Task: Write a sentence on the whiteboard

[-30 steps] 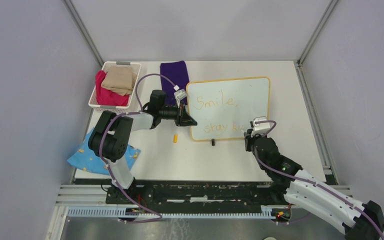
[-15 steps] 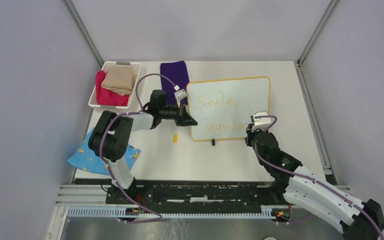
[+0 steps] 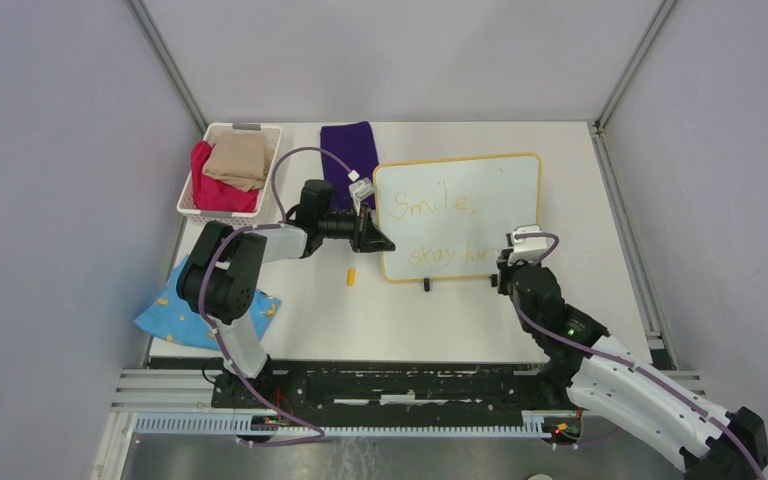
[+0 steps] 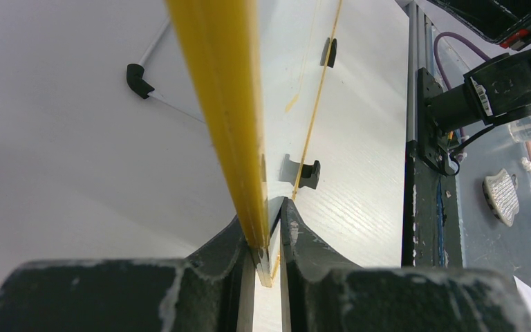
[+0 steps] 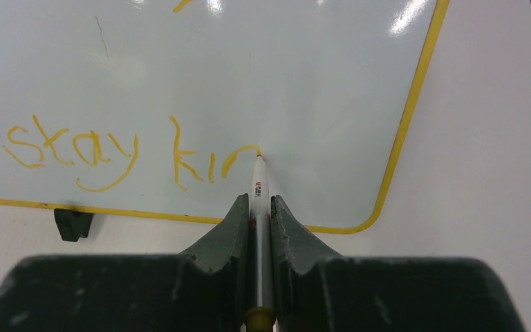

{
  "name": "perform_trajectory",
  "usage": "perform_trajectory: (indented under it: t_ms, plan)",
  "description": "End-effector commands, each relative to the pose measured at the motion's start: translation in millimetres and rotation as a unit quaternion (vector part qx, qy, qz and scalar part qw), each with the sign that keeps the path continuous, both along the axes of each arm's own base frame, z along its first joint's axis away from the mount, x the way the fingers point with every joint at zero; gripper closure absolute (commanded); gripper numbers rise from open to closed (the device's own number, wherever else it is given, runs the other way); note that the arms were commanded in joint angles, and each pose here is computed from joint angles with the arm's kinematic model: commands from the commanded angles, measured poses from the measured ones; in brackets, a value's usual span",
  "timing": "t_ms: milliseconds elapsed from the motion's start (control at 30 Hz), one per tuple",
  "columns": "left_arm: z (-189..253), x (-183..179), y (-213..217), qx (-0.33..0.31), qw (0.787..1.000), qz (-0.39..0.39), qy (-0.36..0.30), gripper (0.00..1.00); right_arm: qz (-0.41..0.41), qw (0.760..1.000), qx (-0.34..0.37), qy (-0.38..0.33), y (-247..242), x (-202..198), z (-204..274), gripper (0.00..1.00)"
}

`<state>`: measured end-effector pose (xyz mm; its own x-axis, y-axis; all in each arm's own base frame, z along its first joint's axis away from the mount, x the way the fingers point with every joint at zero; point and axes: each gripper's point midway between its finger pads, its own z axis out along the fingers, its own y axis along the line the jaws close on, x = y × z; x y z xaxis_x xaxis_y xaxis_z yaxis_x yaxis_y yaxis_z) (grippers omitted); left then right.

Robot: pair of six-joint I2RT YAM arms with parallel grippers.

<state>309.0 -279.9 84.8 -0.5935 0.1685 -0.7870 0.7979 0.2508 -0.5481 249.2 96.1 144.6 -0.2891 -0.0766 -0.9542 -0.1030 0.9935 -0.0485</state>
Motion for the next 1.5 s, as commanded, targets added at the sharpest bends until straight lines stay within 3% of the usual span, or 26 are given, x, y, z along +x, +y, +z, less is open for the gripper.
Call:
perform_trajectory:
  t_ms: [0, 500, 1000, 1467]
  plan:
    - [-85, -15, 19, 0.135, 0.989, 0.037, 0.038, 0.98, -0.012, 1.0, 0.002, 0.008, -6, -3, -7, 1.0]
    - [-85, -15, 19, 0.135, 0.989, 0.037, 0.039, 0.98, -0.007, 0.999, 0.015, 0.027, -7, -12, -22, 1.0]
    - [-85, -15, 19, 0.136, 0.989, 0.038, 0.039, 0.98, -0.034, 0.997, 0.028, -0.07, -9, 11, 80, 1.0]
    - [-85, -15, 19, 0.137, 0.989, 0.038, 0.037, 0.98, -0.044, 0.996, 0.026, -0.067, -10, 31, 80, 1.0]
